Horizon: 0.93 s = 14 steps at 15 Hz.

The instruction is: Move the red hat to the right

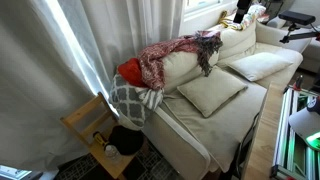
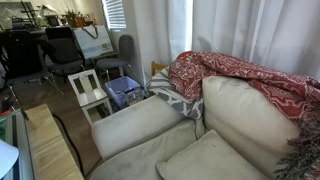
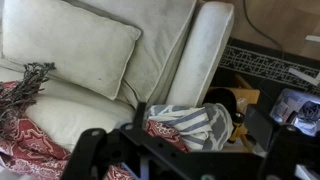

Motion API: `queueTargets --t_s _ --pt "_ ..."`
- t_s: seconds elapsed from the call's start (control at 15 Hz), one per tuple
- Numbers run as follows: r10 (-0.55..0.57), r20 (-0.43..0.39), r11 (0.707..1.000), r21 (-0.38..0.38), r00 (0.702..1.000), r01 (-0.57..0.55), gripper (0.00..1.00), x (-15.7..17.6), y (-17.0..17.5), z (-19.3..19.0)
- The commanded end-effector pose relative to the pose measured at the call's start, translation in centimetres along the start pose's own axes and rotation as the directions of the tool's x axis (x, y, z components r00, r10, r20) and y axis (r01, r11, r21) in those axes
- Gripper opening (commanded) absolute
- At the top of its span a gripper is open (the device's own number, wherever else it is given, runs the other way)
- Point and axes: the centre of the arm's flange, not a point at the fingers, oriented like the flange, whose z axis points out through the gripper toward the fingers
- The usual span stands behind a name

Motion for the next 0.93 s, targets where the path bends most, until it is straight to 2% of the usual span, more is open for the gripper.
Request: queueTargets --t_s 0.0,0.73,0.87 --pt "0.0 0.0 1.0 0.0 1.0 0.0 1.0 0.0 0.0 0.0" --pt "0.0 0.0 1.0 0.0 1.0 0.0 1.0 0.0 0.0 0.0" --pt "-0.055 -0.017 0.998 0.028 0.998 0.056 1.0 2.9 -0.4 0.4"
